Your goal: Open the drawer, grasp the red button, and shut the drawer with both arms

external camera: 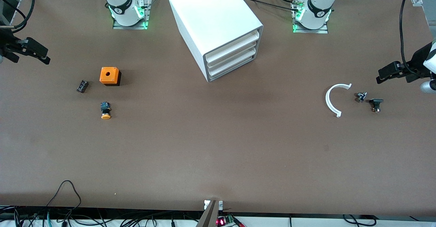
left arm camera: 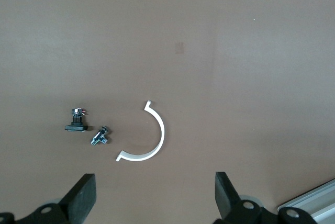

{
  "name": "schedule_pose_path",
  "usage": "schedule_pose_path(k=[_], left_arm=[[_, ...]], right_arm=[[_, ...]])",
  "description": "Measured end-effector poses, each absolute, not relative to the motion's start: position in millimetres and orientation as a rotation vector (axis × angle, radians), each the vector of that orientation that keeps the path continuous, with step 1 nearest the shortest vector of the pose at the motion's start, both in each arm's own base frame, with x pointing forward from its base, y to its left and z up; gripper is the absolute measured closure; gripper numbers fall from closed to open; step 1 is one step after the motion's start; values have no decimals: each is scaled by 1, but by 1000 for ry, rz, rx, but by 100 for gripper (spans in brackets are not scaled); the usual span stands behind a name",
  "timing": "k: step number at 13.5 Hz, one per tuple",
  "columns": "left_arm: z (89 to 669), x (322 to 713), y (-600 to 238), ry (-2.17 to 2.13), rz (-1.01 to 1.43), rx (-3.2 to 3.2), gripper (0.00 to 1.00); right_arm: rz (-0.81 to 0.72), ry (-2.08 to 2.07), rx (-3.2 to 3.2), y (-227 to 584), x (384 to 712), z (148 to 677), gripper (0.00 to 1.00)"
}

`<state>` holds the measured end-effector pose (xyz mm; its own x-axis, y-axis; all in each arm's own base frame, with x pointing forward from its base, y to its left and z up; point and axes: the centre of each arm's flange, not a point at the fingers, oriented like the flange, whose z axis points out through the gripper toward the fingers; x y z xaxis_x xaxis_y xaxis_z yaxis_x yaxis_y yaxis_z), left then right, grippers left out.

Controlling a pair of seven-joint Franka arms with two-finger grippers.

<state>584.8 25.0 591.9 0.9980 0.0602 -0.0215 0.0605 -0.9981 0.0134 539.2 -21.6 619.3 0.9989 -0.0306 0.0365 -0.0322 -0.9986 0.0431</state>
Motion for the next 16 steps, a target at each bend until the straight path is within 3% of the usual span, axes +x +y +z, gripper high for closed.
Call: schedule_pose_path(k=[16], left_arm=[[592,586,16,69,-34,3122,0]], right_arm=[[56,-49,3097,-22,539,619,0]])
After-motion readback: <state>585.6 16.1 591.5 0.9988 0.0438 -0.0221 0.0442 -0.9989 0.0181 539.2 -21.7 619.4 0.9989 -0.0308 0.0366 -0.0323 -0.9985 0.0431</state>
